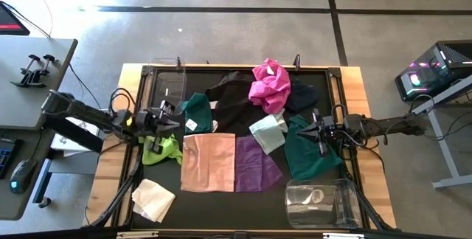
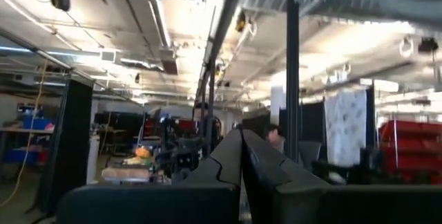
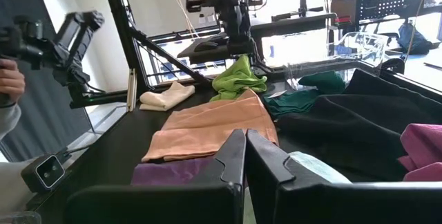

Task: Sort towels by color in basket
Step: Put the light orange towel into the top transparent bin

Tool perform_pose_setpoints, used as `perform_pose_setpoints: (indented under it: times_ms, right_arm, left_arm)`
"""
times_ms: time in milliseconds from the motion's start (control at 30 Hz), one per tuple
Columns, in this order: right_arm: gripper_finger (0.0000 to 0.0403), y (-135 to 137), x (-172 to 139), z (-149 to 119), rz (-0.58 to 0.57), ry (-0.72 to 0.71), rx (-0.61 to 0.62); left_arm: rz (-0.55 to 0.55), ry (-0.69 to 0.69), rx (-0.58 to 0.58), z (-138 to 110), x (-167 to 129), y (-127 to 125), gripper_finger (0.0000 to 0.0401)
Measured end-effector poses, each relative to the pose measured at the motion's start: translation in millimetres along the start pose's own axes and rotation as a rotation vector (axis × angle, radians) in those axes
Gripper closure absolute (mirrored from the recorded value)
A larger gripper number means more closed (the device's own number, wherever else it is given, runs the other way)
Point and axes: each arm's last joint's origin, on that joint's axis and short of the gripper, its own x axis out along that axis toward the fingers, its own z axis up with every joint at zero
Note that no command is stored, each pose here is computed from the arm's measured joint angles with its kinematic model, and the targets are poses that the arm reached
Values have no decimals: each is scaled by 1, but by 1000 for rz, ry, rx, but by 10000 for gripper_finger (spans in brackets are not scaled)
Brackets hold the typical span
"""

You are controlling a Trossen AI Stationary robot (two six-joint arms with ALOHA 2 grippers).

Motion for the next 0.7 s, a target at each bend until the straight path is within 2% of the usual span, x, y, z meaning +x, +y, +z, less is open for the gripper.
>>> perform_pose_setpoints:
  times_ms: [400, 567, 633, 700]
  right_arm:
    - [401, 0, 0, 0, 0, 0, 0]
    - [401, 0, 0, 0, 0, 0, 0]
    - [401, 0, 0, 0, 0, 0, 0]
    - [401, 0, 0, 0, 0, 0, 0]
  left_arm:
    - [-28, 180, 44, -27, 50, -9, 401]
    - [69, 241, 100, -39, 77, -6, 396]
    - [95, 325, 172, -45, 92, -8, 386]
    - [103, 467, 236, -52, 109, -12, 369]
